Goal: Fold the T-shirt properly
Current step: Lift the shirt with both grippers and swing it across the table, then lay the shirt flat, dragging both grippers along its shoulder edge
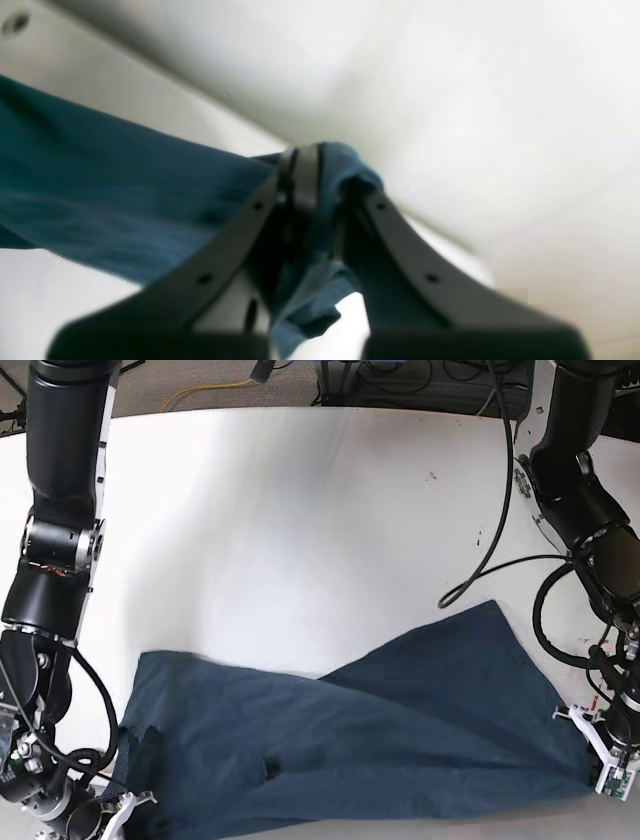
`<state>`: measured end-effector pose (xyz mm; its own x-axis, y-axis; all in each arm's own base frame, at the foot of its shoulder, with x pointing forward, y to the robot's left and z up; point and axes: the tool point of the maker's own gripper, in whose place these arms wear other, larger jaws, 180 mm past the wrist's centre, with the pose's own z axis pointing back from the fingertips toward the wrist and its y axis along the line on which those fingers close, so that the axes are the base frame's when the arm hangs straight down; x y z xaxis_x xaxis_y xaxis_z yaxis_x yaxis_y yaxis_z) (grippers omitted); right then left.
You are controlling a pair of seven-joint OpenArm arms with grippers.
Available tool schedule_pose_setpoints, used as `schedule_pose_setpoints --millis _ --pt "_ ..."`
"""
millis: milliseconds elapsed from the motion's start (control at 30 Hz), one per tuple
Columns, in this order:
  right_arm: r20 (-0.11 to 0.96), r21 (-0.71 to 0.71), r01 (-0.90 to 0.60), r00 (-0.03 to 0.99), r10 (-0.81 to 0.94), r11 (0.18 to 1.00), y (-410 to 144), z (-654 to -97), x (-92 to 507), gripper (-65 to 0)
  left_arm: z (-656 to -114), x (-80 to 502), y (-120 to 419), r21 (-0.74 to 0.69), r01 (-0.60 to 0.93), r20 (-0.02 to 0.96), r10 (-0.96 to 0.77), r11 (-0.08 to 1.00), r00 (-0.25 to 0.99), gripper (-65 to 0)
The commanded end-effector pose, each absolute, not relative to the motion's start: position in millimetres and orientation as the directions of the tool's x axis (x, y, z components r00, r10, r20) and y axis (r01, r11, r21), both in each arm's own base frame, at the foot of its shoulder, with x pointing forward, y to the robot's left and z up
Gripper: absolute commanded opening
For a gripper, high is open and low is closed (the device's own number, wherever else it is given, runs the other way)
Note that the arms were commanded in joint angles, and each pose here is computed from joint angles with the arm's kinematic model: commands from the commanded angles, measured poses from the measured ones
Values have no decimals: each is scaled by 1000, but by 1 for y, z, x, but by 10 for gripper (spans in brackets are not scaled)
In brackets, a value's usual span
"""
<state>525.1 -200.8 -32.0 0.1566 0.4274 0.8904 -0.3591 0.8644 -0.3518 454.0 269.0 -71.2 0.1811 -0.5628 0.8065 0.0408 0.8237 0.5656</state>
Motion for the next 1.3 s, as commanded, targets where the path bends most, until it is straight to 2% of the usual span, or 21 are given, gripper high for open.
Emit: schedule_pose_setpoints --millis 0,267,467,567,867,1100,1267 --pt "893 -395 -324 83 442 860 -203 12 524 -650 -25 451 278 593 -32 803 -588 804 101 -650" --pt "853 -506 -292 -31 521 811 -192 71 512 -650 49 442 299 619 -155 781 -624 770 15 -650" --pt "818 -558 -290 -35 574 777 -190 62 499 -650 42 441 306 628 -156 776 -628 762 58 -650" --pt "823 -546 -297 -14 568 783 -194 37 493 -650 23 437 306 639 -140 769 -632 756 96 -650" --pt "851 -416 -356 172 497 836 -213 -87 464 -650 -73 417 293 683 2 710 -664 730 234 -650" --pt "841 -342 -361 295 454 868 -225 -160 422 -650 -153 378 294 620 65 715 -597 782 363 -650" --pt "816 -267 -352 413 405 897 -231 -209 392 -650 -203 351 295 595 132 671 -581 793 461 -650"
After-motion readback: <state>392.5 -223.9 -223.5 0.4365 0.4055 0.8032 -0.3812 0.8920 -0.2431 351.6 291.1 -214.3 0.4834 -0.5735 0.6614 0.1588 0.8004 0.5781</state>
